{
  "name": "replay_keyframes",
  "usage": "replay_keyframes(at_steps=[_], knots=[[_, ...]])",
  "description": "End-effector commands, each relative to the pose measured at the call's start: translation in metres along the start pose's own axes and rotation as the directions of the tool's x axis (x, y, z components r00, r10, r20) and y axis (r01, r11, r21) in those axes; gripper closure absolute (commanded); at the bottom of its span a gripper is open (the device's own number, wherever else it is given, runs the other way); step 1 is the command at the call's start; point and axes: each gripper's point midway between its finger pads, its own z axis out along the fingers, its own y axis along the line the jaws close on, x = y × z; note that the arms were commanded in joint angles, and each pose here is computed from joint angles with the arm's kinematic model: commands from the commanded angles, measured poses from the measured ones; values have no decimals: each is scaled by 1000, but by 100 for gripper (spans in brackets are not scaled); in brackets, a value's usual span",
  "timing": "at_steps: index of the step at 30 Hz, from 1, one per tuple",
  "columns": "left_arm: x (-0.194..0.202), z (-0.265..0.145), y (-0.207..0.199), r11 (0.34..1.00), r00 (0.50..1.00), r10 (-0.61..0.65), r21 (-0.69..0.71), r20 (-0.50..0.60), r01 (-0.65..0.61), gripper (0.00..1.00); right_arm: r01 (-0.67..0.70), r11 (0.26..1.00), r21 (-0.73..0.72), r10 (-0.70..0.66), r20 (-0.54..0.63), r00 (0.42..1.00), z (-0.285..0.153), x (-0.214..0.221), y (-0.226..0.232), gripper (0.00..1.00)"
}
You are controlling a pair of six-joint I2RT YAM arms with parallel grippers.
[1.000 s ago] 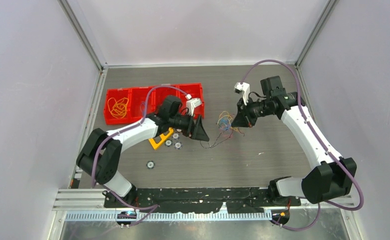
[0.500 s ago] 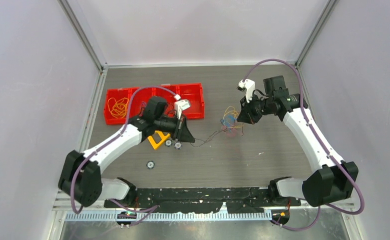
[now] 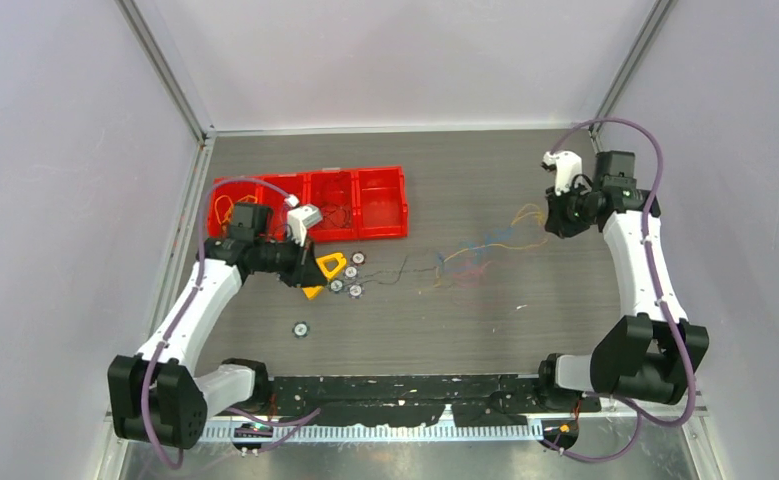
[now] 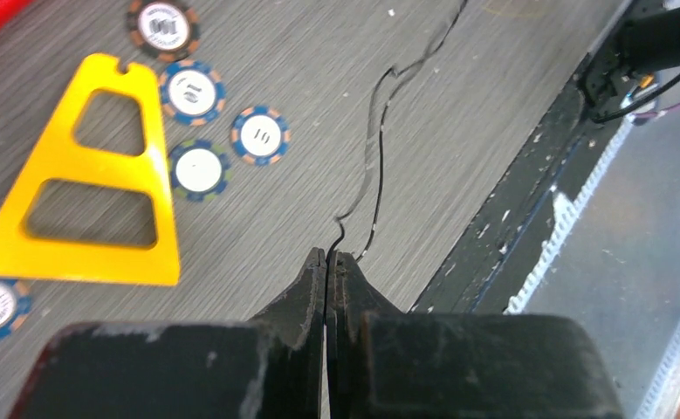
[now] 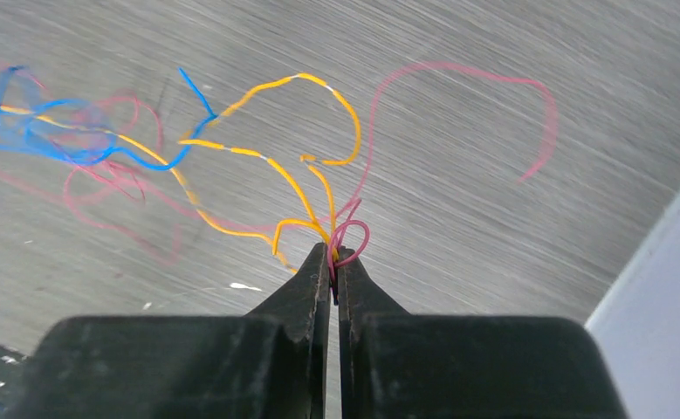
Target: Untangle the cables
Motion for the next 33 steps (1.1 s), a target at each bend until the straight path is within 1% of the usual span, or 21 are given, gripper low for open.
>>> replay_keyframes(at_steps=[1, 6, 12, 17, 24, 26, 28, 29, 30, 31, 32, 33], knots=[[5, -37, 13, 991, 995, 96, -88, -23, -98, 100, 43, 993, 108, -36, -66, 997, 0, 19, -45, 95], [20, -70, 32, 976, 990, 118, -174, -77, -130, 100, 25, 989, 144, -7, -120, 993, 1, 41, -71, 95], [30, -104, 49, 945, 983, 154, -274, -103, -177, 100, 30, 975, 222, 7, -163, 987, 4, 59, -102, 95], [48, -114, 60, 935, 974, 159, -294, -159, -201, 100, 14, 975, 220, 25, -172, 985, 3, 63, -111, 95], [67, -131, 87, 901, 957, 157, -361, -242, -239, 100, 22, 968, 249, 25, -185, 983, -4, 69, -121, 95], [69, -135, 91, 902, 959, 151, -364, -242, -234, 100, 20, 971, 238, 25, -184, 983, -4, 70, -120, 95], [59, -134, 79, 915, 964, 179, -325, -199, -237, 100, 8, 984, 179, 24, -180, 983, -3, 70, -107, 95], [44, -135, 68, 920, 967, 206, -307, -147, -243, 100, 2, 991, 135, 20, -161, 987, 0, 66, -100, 95], [29, -135, 52, 931, 971, 225, -277, -79, -238, 100, -20, 996, 83, 34, -171, 985, 0, 70, -87, 95], [12, -135, 36, 938, 970, 242, -250, -18, -238, 100, -24, 999, 23, 27, -144, 989, 3, 62, -77, 95], [-5, -136, 21, 944, 967, 253, -229, 35, -239, 100, -46, 999, -26, 41, -159, 986, 2, 65, -64, 95], [-22, -139, 8, 941, 958, 277, -225, 74, -254, 100, -45, 997, -61, 36, -147, 988, 3, 60, -57, 94]])
